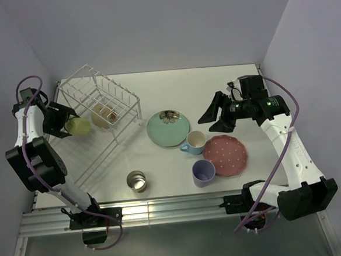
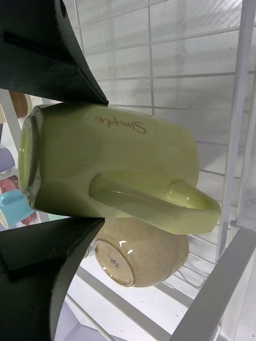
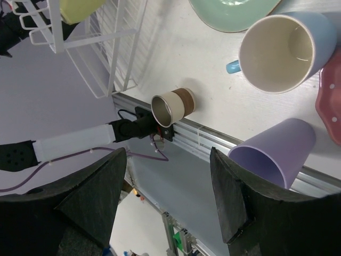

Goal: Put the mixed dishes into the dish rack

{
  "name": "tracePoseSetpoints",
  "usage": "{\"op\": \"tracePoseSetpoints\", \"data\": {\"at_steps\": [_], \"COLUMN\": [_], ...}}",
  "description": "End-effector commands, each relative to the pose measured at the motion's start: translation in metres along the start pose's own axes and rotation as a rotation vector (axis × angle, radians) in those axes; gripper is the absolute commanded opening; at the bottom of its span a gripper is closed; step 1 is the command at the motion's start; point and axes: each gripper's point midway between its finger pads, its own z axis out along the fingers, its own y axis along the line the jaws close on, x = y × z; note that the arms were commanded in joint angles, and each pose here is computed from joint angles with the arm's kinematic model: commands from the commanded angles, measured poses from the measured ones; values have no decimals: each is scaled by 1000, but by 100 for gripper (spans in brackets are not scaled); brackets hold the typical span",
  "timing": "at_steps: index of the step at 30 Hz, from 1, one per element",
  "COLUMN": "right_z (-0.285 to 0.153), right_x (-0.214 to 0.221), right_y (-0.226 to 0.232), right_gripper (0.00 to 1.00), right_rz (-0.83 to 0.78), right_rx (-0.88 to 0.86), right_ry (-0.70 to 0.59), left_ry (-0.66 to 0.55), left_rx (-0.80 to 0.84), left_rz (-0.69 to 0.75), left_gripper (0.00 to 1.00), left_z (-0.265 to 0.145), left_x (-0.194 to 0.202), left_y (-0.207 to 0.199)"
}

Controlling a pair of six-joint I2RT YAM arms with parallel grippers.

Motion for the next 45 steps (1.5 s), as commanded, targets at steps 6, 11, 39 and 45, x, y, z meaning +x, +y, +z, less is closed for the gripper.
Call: {"op": "tracePoseSetpoints", "data": {"at_steps": [6,11,39,45], "right_z": [-4,-4,-5,-4], "right_x": [3,4,6,6], "right_y": [-12,-11,-14,-13], "right_gripper": [72,72,72,72], "right_rz": [-26,-32,-57,-59], "right_rx": [34,24,28,19], "right_ry": [-36,-41,-37,-34], "left_ry": [-23,-22,-34,-58], "left_rx": [34,41,166,157], "left_rz": [7,3,-90,-118], "left_gripper": [99,99,99,99], "left_z": [-3,-5,-28,-39], "left_x": [-14,-13,-23,-29], "left_y": [-14,-14,-12,-1]}}
